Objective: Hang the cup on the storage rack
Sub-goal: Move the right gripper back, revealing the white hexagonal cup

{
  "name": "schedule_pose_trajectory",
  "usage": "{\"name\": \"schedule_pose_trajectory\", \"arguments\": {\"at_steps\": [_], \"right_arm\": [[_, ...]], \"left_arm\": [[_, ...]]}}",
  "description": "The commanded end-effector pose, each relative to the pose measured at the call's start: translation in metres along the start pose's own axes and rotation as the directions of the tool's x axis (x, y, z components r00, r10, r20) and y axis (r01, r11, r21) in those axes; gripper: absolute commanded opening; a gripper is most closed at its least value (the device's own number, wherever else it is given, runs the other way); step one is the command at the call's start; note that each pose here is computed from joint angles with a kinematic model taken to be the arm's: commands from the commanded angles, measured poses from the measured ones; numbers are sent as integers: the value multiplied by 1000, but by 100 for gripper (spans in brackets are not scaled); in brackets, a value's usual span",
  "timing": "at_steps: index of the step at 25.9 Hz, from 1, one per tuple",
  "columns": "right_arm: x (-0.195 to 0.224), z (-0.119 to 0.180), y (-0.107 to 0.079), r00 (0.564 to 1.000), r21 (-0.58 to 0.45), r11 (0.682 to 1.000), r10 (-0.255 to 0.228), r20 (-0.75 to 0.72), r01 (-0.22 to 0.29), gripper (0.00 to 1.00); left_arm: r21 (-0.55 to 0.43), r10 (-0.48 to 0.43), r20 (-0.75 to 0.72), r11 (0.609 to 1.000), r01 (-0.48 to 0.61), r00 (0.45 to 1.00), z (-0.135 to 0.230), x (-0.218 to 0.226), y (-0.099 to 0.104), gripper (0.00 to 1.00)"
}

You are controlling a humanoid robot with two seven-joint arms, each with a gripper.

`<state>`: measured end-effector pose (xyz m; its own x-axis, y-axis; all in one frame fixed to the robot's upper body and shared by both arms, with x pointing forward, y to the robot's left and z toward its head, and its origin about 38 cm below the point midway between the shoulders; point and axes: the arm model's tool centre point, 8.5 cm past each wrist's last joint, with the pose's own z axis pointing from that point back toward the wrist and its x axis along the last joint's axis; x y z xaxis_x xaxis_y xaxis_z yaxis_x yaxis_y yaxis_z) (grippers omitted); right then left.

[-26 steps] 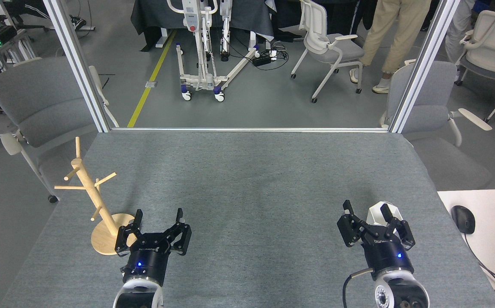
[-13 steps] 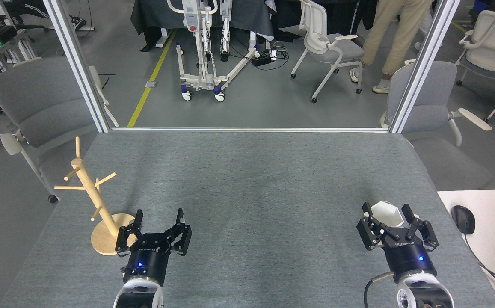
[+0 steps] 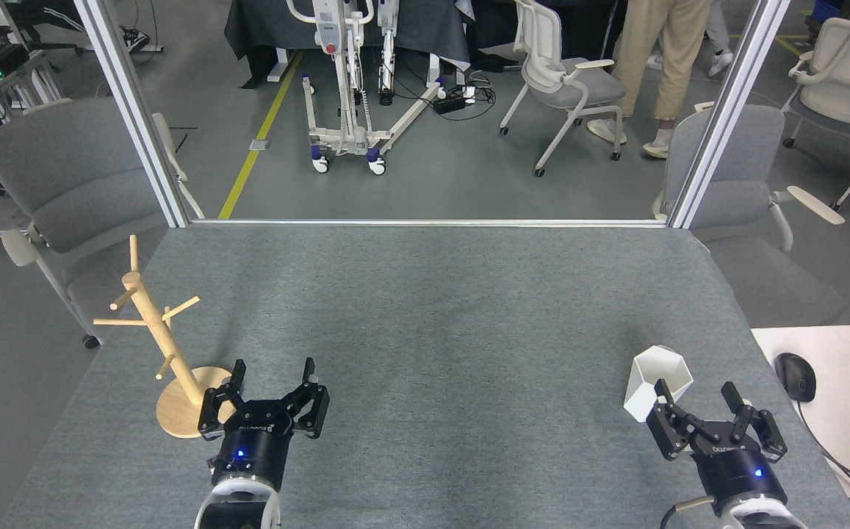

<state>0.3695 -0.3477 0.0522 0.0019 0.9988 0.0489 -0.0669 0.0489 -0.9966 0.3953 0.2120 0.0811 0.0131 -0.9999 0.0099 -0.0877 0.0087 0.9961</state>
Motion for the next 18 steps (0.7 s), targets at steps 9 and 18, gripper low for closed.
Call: {"name": "schedule_pose_trajectory", "arguments": {"at_steps": [9, 18], "right_arm": [[-18, -2, 24, 1000, 36, 999, 6, 12, -7, 100], [-22, -19, 37, 999, 47, 998, 34, 6, -34, 100]], "left_arm": [[4, 0, -5, 1000, 0, 1000, 0, -1, 1, 99], [4, 0, -5, 1000, 0, 1000, 0, -1, 1, 99]]}}
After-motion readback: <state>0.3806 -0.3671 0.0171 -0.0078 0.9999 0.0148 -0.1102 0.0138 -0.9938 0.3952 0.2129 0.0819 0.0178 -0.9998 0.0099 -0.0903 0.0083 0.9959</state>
